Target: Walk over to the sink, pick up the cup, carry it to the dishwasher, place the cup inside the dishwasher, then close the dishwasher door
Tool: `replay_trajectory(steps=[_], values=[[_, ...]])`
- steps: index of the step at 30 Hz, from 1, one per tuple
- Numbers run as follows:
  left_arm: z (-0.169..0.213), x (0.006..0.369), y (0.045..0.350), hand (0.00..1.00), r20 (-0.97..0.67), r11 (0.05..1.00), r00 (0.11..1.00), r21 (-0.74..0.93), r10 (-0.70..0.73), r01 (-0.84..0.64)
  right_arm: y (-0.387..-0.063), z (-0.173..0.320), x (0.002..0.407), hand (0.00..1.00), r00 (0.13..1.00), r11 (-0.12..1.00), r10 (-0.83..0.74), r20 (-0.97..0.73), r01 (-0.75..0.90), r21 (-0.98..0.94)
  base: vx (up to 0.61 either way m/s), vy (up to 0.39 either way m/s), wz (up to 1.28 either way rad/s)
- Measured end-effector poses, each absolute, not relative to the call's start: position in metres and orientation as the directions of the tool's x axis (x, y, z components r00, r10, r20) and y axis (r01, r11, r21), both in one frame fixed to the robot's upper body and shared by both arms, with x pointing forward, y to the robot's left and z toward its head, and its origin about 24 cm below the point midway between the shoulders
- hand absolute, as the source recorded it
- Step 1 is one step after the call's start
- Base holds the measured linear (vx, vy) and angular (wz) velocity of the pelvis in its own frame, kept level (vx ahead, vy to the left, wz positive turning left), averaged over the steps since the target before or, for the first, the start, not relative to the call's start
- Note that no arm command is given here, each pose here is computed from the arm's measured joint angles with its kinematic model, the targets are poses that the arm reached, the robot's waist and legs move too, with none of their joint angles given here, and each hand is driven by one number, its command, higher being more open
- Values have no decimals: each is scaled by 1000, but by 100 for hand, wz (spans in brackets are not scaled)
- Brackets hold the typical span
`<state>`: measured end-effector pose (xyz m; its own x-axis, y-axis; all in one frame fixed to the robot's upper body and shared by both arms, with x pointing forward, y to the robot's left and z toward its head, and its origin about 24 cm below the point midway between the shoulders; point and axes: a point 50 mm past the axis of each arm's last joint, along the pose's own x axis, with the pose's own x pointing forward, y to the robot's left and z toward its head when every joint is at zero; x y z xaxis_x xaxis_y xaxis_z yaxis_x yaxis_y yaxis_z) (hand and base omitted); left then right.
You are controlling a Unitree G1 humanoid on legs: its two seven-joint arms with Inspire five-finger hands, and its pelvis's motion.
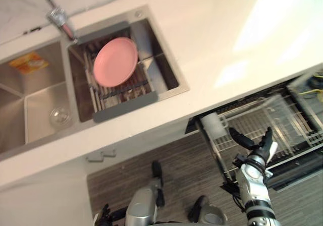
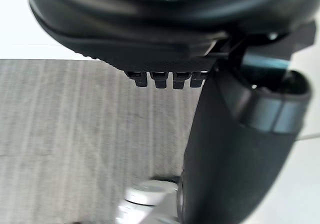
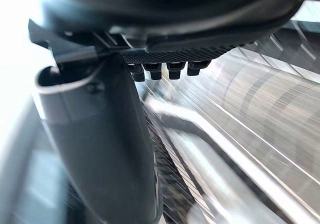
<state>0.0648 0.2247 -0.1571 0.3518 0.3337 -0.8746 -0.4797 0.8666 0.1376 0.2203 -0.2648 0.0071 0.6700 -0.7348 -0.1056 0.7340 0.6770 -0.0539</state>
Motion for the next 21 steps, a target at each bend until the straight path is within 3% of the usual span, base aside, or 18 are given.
replay_trajectory(steps=[3, 7, 13, 18, 21], values=[[-157, 59, 229, 100, -874, 835, 316, 164, 370, -526, -263, 43, 212, 100, 692, 692, -719, 56, 721, -30, -83, -38, -52], [-157, 50, 231, 100, -880, 801, 285, 159, 380, -578, -263, 62, 206, 100, 745, 754, -655, 122, 656, 42, -91, -41, -28], [-161, 29, 226, 100, -900, 757, 218, 165, 378, -633, -234, 91, 202, 100, 906, 915, -322, 274, 224, 335, -53, -45, 2], [-164, 19, 223, 100, -927, 790, 141, 208, 347, -577, -212, 120, 210, 100, 887, 931, -58, 459, -118, 346, -23, 26, 51], [-168, 4, 216, 100, -951, 782, 63, 211, 304, -587, -183, 130, 224, 100, 850, 874, 103, 517, -325, 360, 3, 63, 9]])
